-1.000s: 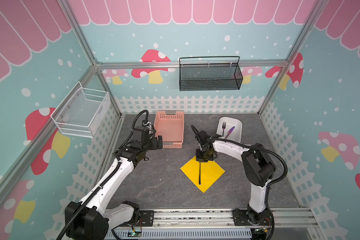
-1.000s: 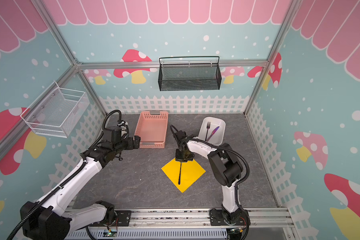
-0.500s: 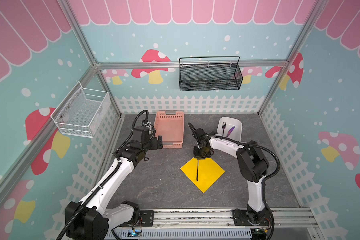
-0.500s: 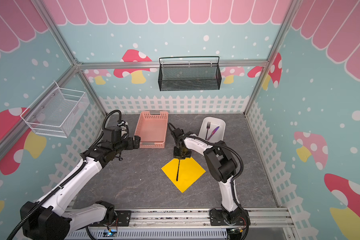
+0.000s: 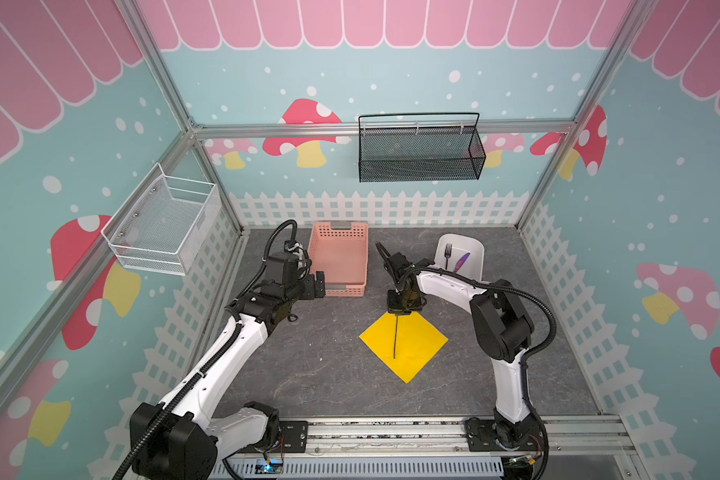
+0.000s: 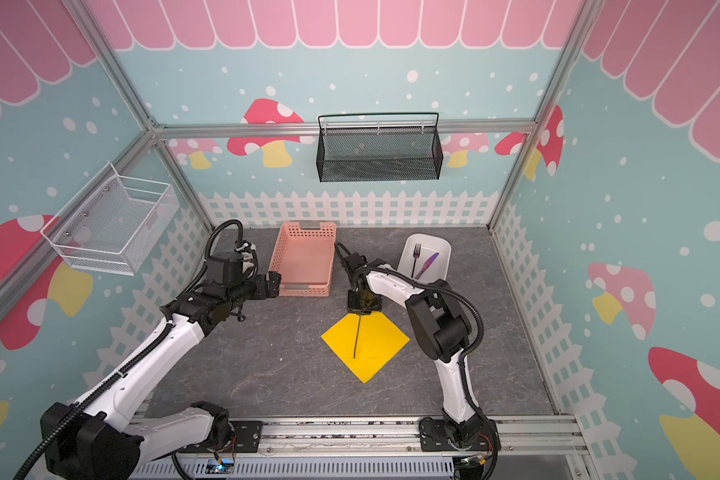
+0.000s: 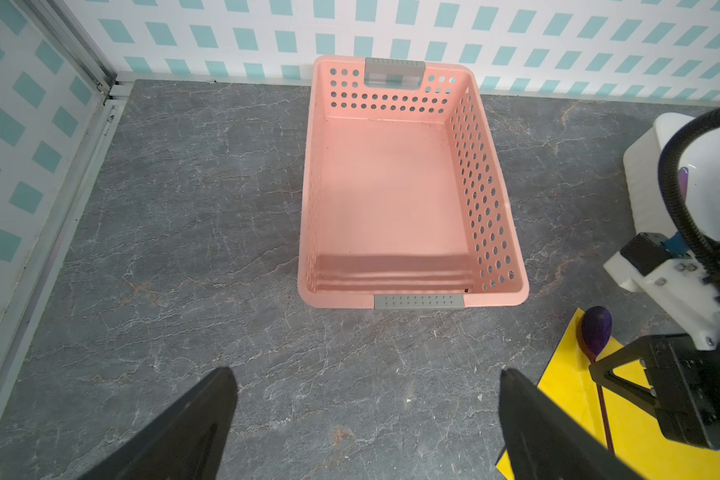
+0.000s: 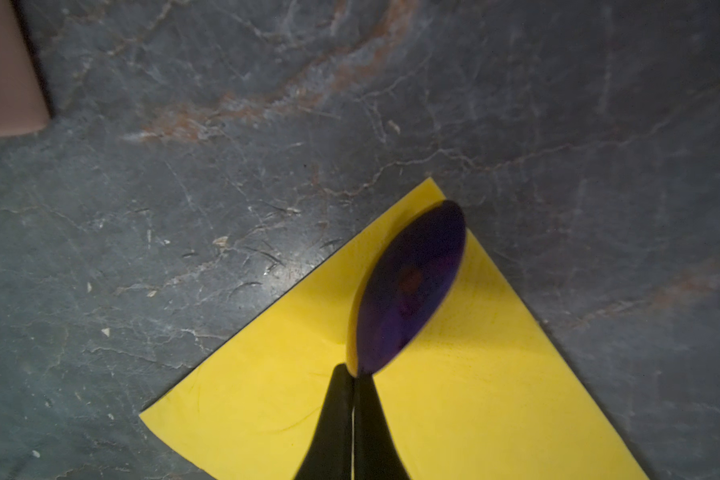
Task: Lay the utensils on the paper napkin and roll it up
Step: 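Lower the spoon onto the napkin center and adjust its position with the right gripper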
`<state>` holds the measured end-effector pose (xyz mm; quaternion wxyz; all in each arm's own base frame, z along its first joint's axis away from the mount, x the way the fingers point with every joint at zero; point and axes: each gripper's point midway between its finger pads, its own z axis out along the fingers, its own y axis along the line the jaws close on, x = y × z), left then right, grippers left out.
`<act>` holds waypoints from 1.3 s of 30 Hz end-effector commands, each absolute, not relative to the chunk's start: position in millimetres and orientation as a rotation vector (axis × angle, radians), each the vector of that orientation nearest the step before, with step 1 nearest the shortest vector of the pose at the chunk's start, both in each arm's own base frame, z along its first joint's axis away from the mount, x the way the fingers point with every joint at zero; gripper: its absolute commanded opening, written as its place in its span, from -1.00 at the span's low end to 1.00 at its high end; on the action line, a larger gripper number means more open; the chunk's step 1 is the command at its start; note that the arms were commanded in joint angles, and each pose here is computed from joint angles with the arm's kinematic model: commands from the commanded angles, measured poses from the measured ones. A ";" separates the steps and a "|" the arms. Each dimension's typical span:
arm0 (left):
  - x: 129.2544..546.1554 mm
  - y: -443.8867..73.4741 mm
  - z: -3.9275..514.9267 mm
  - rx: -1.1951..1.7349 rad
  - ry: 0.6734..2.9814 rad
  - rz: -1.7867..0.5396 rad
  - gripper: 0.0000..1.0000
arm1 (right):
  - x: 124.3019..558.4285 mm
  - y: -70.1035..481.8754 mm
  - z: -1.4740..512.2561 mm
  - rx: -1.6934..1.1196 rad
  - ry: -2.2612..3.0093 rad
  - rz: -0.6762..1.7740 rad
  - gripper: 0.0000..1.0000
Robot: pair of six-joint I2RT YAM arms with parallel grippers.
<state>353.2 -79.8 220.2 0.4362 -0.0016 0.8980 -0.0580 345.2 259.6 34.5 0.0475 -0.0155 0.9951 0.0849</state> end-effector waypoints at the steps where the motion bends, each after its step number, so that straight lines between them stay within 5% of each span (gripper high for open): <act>1: 352.8 -79.0 217.5 0.002 2.242 -0.133 1.00 | 342.1 255.1 23.5 -0.060 3.075 0.211 -0.85; 12: 352.8 -78.7 217.0 0.003 2.243 -0.131 1.00 | 344.2 261.4 26.2 -0.072 3.071 0.254 -0.69; 23: 352.4 -78.6 217.8 0.002 2.241 -0.131 1.00 | 346.0 249.0 32.5 -0.067 3.063 0.125 -0.96; 39: 352.8 -78.7 219.3 0.001 2.238 -0.138 1.00 | 349.4 249.8 23.0 -0.104 3.089 -0.036 -0.92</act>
